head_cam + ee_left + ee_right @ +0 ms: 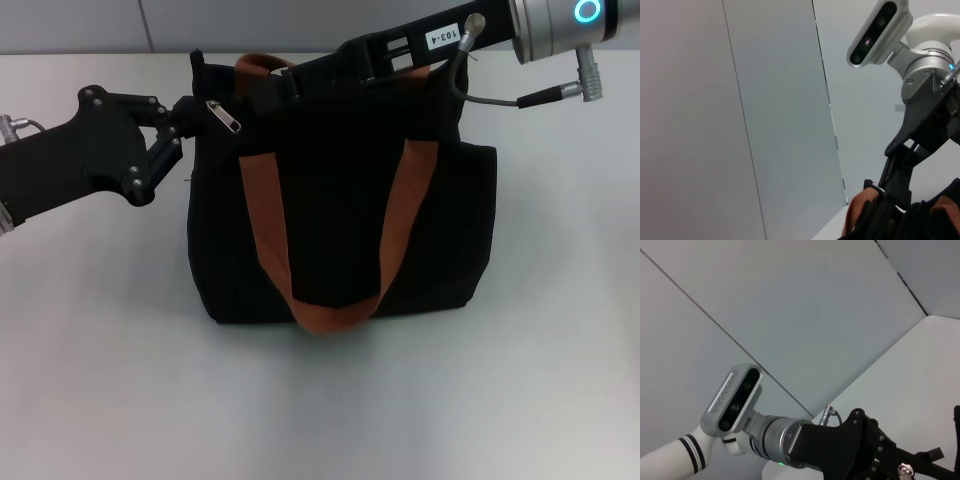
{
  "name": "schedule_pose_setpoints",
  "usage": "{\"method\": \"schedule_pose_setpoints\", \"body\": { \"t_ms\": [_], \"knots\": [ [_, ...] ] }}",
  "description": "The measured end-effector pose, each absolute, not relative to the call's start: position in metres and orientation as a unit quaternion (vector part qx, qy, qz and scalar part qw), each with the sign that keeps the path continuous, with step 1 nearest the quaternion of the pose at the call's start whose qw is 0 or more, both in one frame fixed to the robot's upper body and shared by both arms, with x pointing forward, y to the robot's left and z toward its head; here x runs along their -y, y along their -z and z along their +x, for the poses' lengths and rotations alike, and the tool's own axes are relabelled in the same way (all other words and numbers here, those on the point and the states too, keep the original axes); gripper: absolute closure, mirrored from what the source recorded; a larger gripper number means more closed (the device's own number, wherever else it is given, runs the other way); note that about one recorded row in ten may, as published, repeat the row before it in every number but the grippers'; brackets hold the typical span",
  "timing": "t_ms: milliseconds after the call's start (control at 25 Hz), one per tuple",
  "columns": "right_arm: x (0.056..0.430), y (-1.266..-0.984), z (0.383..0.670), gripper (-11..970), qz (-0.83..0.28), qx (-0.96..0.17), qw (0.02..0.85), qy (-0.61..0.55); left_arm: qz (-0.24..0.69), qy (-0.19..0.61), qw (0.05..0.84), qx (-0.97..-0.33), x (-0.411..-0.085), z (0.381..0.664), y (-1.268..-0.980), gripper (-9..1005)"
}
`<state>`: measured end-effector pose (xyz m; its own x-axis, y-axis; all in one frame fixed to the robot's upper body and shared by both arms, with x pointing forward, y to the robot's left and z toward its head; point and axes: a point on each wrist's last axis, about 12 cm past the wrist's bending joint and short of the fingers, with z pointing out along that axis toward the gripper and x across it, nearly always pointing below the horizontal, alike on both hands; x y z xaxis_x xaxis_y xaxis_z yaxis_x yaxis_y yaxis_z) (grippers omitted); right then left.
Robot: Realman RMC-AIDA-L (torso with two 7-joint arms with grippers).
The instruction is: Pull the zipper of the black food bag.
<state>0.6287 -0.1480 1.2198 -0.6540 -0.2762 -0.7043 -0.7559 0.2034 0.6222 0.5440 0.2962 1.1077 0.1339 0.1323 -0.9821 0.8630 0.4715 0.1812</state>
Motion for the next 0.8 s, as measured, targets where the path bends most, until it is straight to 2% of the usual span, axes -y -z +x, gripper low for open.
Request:
{"method": "schedule_pose_setpoints", "body": {
  "t_ms": [800],
  "knots": [
    [0.137, -1.221, 0.63, 253, -0.358, -0.746, 0.222, -0.515, 0.424, 0.293, 0.624, -0.588, -0.296, 0.545, -1.109, 966]
  ]
}}
